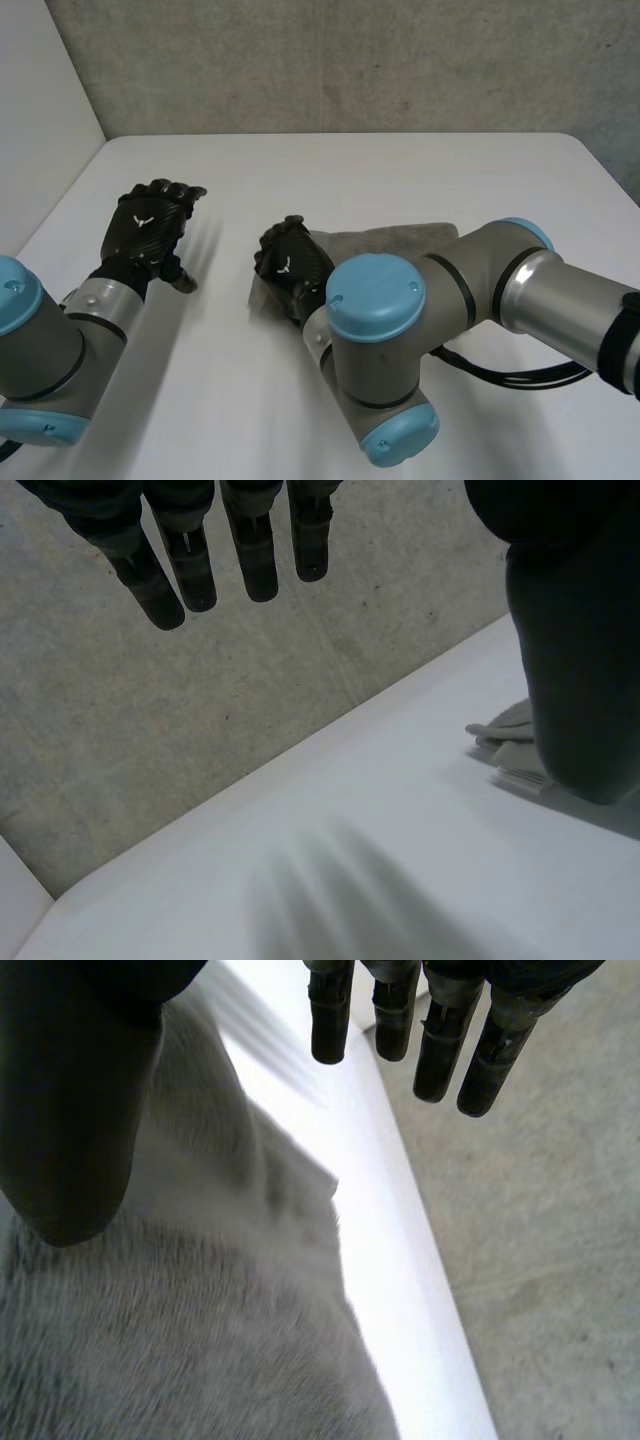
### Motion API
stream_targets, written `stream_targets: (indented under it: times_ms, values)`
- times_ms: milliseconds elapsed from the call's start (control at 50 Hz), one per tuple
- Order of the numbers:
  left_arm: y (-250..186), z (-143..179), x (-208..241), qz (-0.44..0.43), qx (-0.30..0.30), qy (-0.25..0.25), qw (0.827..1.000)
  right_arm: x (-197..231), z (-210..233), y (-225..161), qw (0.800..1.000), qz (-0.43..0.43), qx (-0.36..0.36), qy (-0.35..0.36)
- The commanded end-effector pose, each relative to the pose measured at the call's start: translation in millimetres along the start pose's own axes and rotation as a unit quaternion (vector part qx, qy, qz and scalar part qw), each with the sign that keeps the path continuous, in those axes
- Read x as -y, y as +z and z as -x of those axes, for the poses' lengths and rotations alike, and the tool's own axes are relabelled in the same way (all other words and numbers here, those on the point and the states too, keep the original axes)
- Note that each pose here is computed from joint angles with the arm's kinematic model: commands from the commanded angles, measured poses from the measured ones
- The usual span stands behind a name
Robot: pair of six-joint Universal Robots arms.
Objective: Fold the towel.
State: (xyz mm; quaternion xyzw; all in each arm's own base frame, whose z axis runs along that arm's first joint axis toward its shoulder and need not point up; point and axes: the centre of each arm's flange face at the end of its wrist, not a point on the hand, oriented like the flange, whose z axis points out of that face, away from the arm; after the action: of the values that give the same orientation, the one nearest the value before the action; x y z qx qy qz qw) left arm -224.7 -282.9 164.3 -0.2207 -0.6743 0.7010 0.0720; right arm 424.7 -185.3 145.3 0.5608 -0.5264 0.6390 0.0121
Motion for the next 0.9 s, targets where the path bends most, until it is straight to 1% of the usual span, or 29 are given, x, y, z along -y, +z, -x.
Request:
stream_targets:
  times_ms: [20,40,60,100,120,160,180,220,240,260,280,320,460,560,600,620,640,660,700,720,760,780,800,820,840,860,880,900]
  values:
    - [0.0,-1.6,-3.0,0.004,-0.003,-0.001,1.000,-16.9,-38.4,-8.8,0.998,0.052,-0.029,0.018]
    - [-0.1,-2.5,-4.4,0.006,-0.004,-0.001,1.000,-24.3,-55.2,-15.2,0.997,0.065,-0.039,0.032]
    - [-0.1,-2.5,-4.4,0.007,-0.004,-0.001,1.000,-24.4,-55.4,-15.3,0.997,0.065,-0.039,0.032]
    - [-0.3,-3.7,-5.2,0.008,-0.006,-0.001,1.000,-39.7,-80.6,-31.4,0.992,0.087,-0.062,0.070]
    - [-0.3,-3.7,-5.2,0.008,-0.006,-0.001,1.000,-39.8,-80.7,-31.5,0.992,0.087,-0.062,0.070]
    - [-0.8,-4.6,-6.4,0.010,-0.007,-0.002,1.000,-59.4,-89.8,-46.9,0.986,0.113,-0.064,0.104]
    - [-0.8,-4.7,-6.9,0.010,-0.007,-0.001,1.000,-59.5,-89.8,-47.0,0.986,0.114,-0.064,0.104]
    - [-0.9,-5.3,-7.3,0.011,-0.008,-0.002,1.000,-88.8,-97.1,-58.1,0.980,0.141,-0.064,0.125]
    - [-1.1,-5.9,-7.7,0.012,-0.009,-0.001,1.000,-89.0,-97.2,-58.1,0.980,0.141,-0.064,0.125]
    - [-1.3,-7.2,-8.5,0.013,-0.011,-0.002,1.000,-103.2,-99.2,-62.5,0.978,0.152,-0.061,0.133]
    - [-1.3,-7.2,-8.5,0.013,-0.011,-0.002,1.000,-103.3,-99.2,-62.6,0.978,0.152,-0.061,0.133]
    - [-2.3,-11.5,-10.6,0.016,-0.017,-0.002,1.000,-126.0,-99.9,-68.4,0.974,0.166,-0.052,0.148]
    - [-3.6,-16.2,-12.2,0.019,-0.024,-0.003,1.000,-150.7,-99.2,-73.6,0.966,0.191,-0.046,0.170]
    - [-4.4,-16.9,-12.3,0.019,-0.025,-0.003,1.000,-161.7,-108.8,-70.3,0.962,0.201,-0.065,0.173]
    - [-4.8,-16.8,-11.7,0.018,-0.024,-0.003,1.000,-152.2,-121.0,-67.0,0.967,0.177,-0.088,0.163]
    - [-4.5,-16.2,-9.4,0.015,-0.024,-0.003,1.000,-152.2,-121.1,-67.0,0.967,0.177,-0.088,0.163]
    - [-3.9,-15.9,-6.6,0.010,-0.023,-0.001,1.000,-140.0,-135.7,-65.5,0.970,0.155,-0.110,0.154]
    - [-3.9,-15.9,-6.6,0.010,-0.023,-0.001,1.000,-139.9,-135.8,-65.5,0.970,0.155,-0.110,0.153]
    - [-2.0,-17.6,2.4,-0.003,-0.024,-0.002,1.000,-105.6,-152.7,-62.7,0.976,0.103,-0.130,0.139]
    - [-2.0,-17.6,2.4,-0.003,-0.024,-0.002,1.000,-105.4,-152.7,-62.7,0.976,0.103,-0.130,0.139]
    - [0.1,-22.6,18.5,-0.027,-0.031,-0.002,0.999,-56.1,-139.1,-54.2,0.985,0.032,-0.106,0.129]
    - [0.1,-22.7,18.5,-0.027,-0.031,-0.002,0.999,-55.8,-139.0,-54.2,0.985,0.032,-0.106,0.129]
    - [0.9,-23.9,27.6,-0.040,-0.031,-0.001,0.999,-32.8,-129.4,-49.6,0.988,0.001,-0.091,0.124]
    - [0.9,-23.9,27.7,-0.041,-0.031,-0.001,0.999,-18.4,-112.9,-42.6,0.990,-0.016,-0.065,0.120]
    - [2.3,-24.2,36.0,-0.054,-0.030,0.000,0.998,-18.2,-112.7,-42.5,0.991,-0.016,-0.065,0.120]
    - [3.2,-23.3,43.8,-0.066,-0.028,0.000,0.997,-8.0,-93.7,-34.7,0.992,-0.027,-0.036,0.115]
    - [3.2,-23.3,43.8,-0.066,-0.028,0.000,0.997,-7.9,-93.5,-34.6,0.992,-0.027,-0.035,0.115]
    - [4.9,-22.0,51.5,-0.078,-0.023,0.000,0.997,2.3,-72.7,-27.8,0.993,-0.037,-0.005,0.110]
